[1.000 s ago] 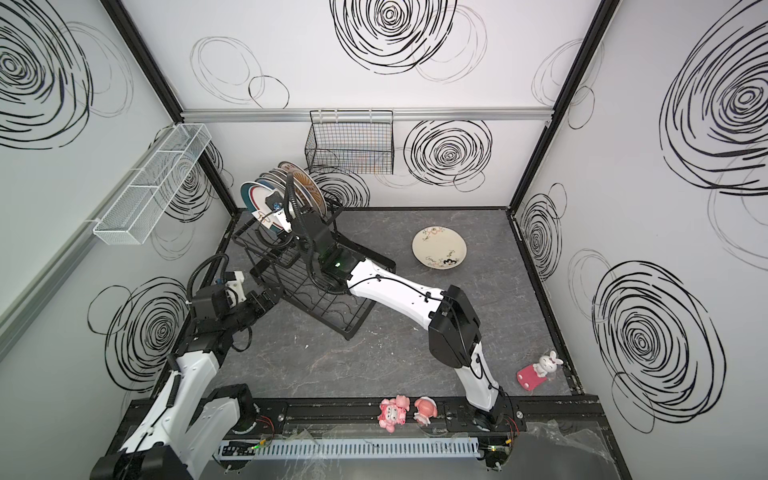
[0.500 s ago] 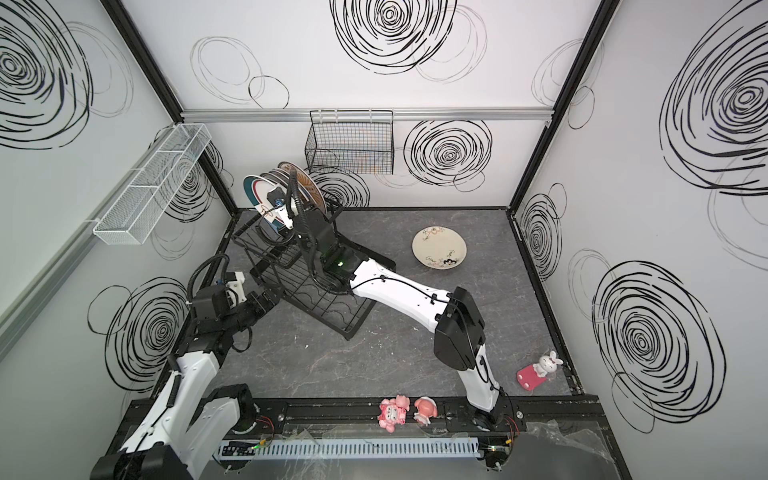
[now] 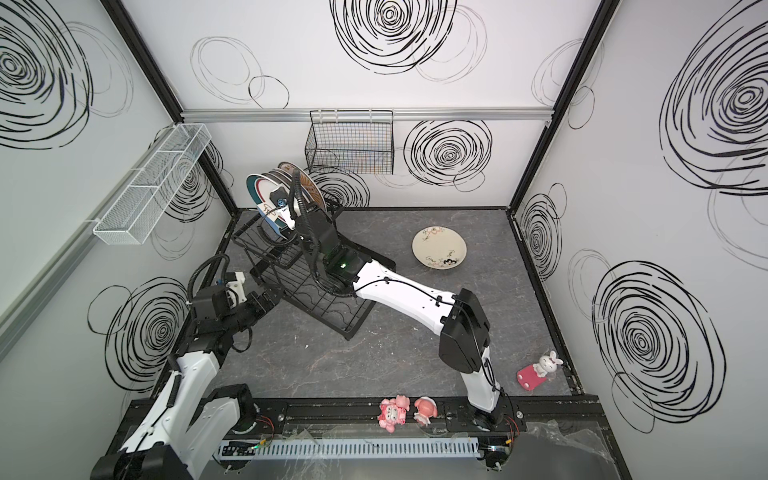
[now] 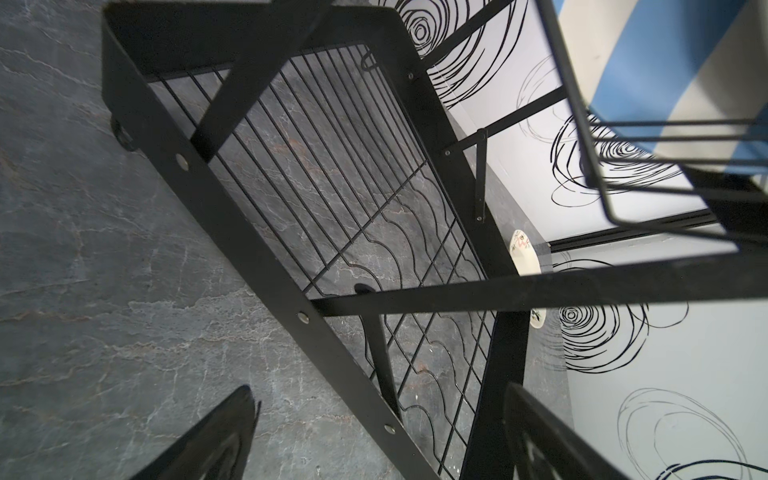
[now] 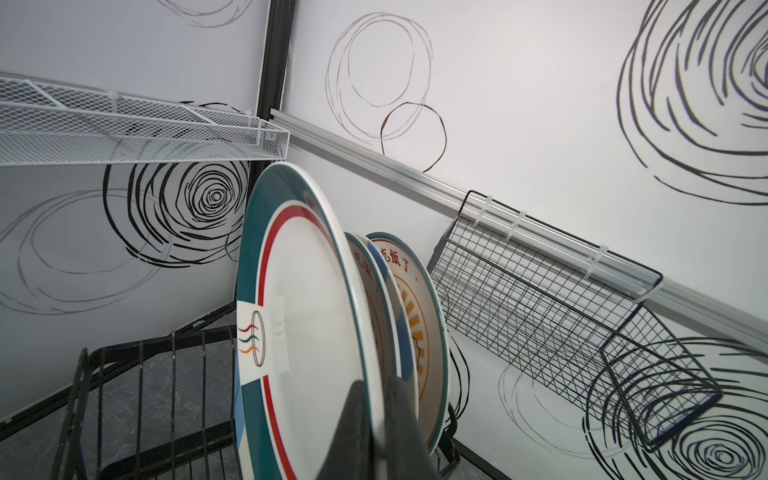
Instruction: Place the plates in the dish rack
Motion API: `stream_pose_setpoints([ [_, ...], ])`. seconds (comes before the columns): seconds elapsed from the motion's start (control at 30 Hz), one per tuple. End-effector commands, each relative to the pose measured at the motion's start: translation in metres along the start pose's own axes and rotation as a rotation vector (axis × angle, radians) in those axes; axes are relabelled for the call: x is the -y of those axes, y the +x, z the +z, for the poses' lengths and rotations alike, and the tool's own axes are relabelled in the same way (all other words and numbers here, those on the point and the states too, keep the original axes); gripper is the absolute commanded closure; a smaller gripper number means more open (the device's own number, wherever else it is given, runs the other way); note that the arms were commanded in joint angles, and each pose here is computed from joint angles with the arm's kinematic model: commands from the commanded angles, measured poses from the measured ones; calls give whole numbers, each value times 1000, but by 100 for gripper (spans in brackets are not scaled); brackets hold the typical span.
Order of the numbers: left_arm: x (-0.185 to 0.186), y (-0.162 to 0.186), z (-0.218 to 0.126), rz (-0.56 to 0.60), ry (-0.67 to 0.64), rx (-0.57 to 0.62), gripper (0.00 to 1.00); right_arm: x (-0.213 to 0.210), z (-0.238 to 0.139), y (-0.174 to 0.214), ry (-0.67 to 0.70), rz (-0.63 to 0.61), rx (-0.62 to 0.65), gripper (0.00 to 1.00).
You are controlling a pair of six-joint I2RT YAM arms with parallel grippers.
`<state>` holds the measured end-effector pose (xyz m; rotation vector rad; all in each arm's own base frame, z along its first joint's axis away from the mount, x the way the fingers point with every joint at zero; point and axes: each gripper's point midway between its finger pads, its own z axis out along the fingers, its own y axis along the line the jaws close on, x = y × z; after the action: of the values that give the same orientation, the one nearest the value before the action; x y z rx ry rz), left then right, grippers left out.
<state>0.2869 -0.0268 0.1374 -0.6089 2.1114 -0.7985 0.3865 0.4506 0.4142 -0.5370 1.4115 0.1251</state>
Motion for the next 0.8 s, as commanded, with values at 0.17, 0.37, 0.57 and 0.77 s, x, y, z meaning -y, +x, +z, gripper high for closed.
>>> stream_pose_setpoints([
  [0.17, 4, -7, 0, 16, 26, 28, 4, 17, -12, -20, 42, 54, 37, 100],
  [0.37, 4, -7, 0, 16, 26, 29, 4, 11, -7, -11, 49, 47, 22, 100],
  [0.57, 4, -7, 0, 19, 27, 32, 4, 8, 5, -3, 88, 23, -1, 100],
  [0.77, 5, -8, 0, 19, 30, 31, 4, 1, 13, 3, 91, 5, -14, 100],
])
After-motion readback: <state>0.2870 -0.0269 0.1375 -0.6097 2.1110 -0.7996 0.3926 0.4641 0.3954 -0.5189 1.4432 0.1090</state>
